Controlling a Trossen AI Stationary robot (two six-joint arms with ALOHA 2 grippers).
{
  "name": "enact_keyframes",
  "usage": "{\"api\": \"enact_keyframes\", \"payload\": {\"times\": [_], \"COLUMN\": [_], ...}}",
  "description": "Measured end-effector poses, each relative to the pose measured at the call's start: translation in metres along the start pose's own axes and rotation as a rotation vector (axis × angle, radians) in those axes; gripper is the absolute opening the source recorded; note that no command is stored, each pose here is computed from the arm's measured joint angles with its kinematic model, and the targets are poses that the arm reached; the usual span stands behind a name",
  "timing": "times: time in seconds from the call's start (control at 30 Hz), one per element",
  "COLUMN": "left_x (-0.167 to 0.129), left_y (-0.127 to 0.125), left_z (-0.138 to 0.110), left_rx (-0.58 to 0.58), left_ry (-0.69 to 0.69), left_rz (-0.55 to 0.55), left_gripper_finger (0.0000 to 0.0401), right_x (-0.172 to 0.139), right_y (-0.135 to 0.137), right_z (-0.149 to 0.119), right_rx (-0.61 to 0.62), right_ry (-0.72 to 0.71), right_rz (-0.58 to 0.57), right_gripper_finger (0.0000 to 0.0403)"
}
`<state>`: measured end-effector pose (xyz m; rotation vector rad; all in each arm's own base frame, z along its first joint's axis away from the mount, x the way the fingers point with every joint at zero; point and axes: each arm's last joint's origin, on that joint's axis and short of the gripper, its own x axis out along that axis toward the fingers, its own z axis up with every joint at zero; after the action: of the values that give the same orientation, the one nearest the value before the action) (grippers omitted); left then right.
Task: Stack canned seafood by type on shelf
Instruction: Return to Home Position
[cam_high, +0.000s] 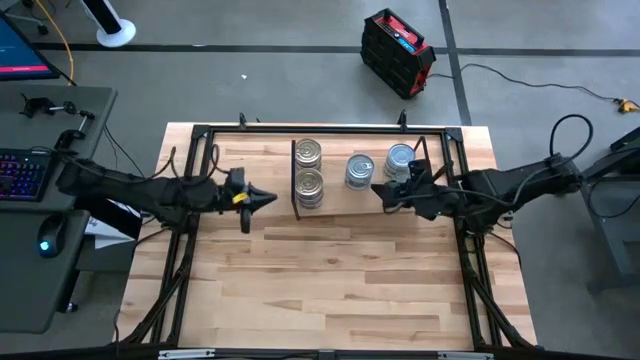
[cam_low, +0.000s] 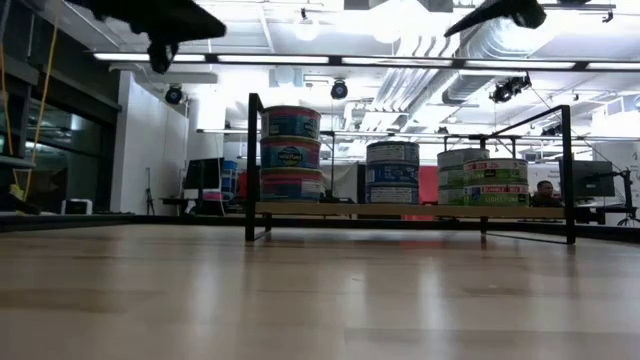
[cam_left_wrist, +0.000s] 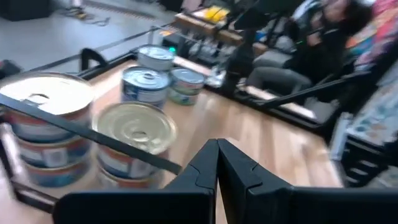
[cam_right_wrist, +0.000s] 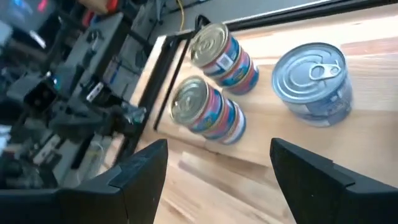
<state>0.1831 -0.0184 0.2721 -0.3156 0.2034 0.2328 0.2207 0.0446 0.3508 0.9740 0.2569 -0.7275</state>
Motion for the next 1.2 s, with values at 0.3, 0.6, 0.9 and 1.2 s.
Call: {"api": "enact_keyframes", "payload": {"times": [0.3,0.6,0.9,1.2], "left_x": [-0.022,-0.032,-0.031,-0.031], "left_y": [0.028,0.056,0.063,0.063], "left_z": [-0.08,-0.098,-0.11,-0.11], "left_rx": [-0.171,-0.204,-0.24,-0.234], "left_ry": [-0.242,-0.299,-0.154,-0.159], "left_rz": [-0.063,0.002,-0.002,-0.004], "left_gripper_finger": [0.0,0.0,0.0001,0.0001], "right_x": [-0.018,-0.032,-0.061,-0.074], "right_y": [0.0,-0.007,-0.025,-0.052], "right_z": [-0.019,-0.035,-0.061,-0.084], "right_rx": [-0.103,-0.149,-0.3,-0.436], "right_ry": [0.172,0.29,0.482,0.576], "right_rz": [0.015,-0.009,-0.069,0.265], "right_gripper_finger": [0.0272,0.0272,0.0265,0.0103]}}
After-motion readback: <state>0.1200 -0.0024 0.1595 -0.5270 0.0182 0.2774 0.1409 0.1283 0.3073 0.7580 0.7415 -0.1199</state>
